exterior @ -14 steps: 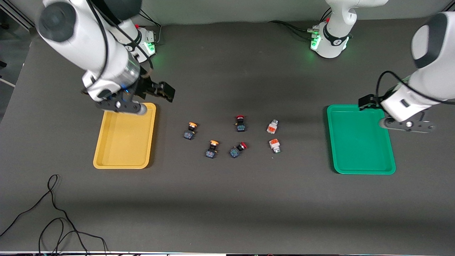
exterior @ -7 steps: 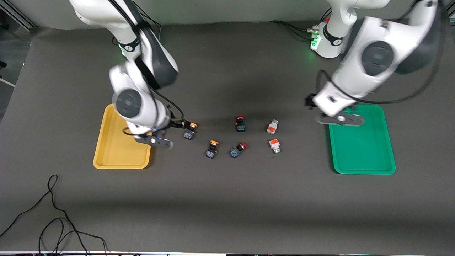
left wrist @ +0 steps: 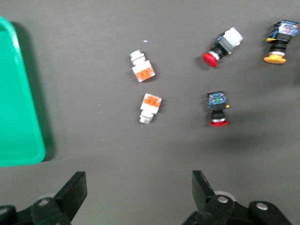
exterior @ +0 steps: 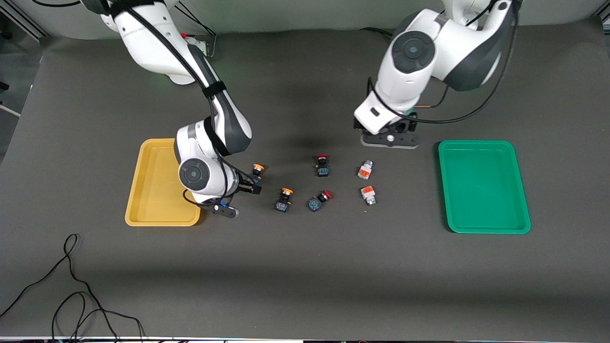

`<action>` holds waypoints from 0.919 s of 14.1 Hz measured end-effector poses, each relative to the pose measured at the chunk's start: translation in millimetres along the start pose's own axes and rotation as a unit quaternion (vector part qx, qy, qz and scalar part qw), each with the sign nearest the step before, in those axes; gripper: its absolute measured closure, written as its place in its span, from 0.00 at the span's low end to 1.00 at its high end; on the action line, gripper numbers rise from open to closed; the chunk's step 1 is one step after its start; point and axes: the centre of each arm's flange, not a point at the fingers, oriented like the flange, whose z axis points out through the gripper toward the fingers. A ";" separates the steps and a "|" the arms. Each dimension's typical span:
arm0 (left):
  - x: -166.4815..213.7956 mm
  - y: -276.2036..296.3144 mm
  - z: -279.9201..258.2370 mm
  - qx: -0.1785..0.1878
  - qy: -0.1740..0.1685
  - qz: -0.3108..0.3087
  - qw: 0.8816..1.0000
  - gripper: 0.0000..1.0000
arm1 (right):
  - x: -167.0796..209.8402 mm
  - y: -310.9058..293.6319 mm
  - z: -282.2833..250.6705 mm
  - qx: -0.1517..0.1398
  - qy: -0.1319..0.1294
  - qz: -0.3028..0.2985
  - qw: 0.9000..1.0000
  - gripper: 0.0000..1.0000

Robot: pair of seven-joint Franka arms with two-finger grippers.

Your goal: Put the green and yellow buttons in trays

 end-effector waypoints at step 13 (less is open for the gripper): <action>14.0 6.7 234.9 -0.006 -0.003 0.045 0.999 0.00 | -12.0 0.9 60.2 0.004 -0.056 0.007 0.998 0.29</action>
